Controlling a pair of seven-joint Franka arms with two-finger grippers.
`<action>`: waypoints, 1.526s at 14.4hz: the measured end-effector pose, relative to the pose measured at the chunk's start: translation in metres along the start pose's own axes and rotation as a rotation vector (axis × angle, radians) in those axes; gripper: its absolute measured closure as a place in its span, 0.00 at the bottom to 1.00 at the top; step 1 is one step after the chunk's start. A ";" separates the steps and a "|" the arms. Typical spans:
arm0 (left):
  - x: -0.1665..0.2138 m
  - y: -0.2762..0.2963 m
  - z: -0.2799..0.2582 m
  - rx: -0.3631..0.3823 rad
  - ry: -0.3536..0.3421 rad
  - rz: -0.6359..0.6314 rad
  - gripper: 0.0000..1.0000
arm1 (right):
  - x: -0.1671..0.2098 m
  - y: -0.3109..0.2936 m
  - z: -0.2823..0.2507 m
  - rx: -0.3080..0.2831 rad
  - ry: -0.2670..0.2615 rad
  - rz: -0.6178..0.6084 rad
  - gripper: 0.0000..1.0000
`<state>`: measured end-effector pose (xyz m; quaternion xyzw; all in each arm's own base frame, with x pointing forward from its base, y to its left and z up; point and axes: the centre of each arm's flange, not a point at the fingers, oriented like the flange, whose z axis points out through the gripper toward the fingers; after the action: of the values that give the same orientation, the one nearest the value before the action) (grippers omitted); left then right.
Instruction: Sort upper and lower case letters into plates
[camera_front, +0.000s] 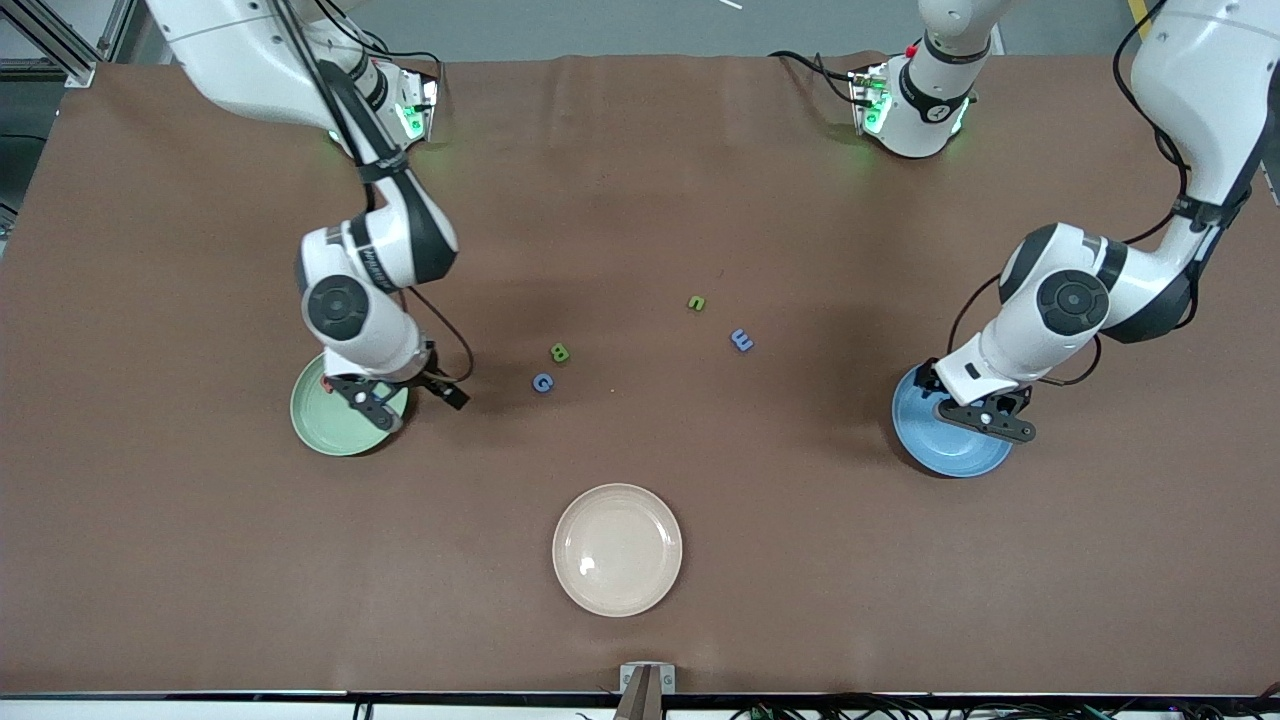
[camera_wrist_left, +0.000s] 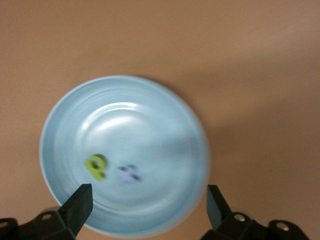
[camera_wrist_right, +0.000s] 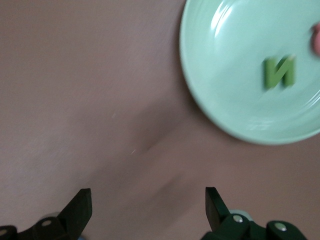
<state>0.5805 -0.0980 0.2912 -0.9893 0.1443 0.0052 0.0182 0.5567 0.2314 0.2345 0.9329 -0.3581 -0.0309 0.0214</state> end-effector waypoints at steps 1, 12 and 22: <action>0.004 0.021 -0.026 -0.015 -0.026 -0.046 0.00 | -0.010 -0.012 0.005 0.001 0.002 0.022 0.00; -0.009 0.215 -0.047 -0.038 -0.087 -0.638 0.00 | -0.064 -0.066 0.041 0.072 0.018 0.101 0.04; -0.037 0.283 0.097 0.030 -0.008 -0.722 0.00 | -0.089 -0.079 0.054 0.081 0.021 0.110 0.66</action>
<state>0.4634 -0.3548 0.1852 -0.9762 -0.2143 0.0003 0.0341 0.5394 0.3490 0.1794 0.9121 -0.4097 -0.0055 -0.0111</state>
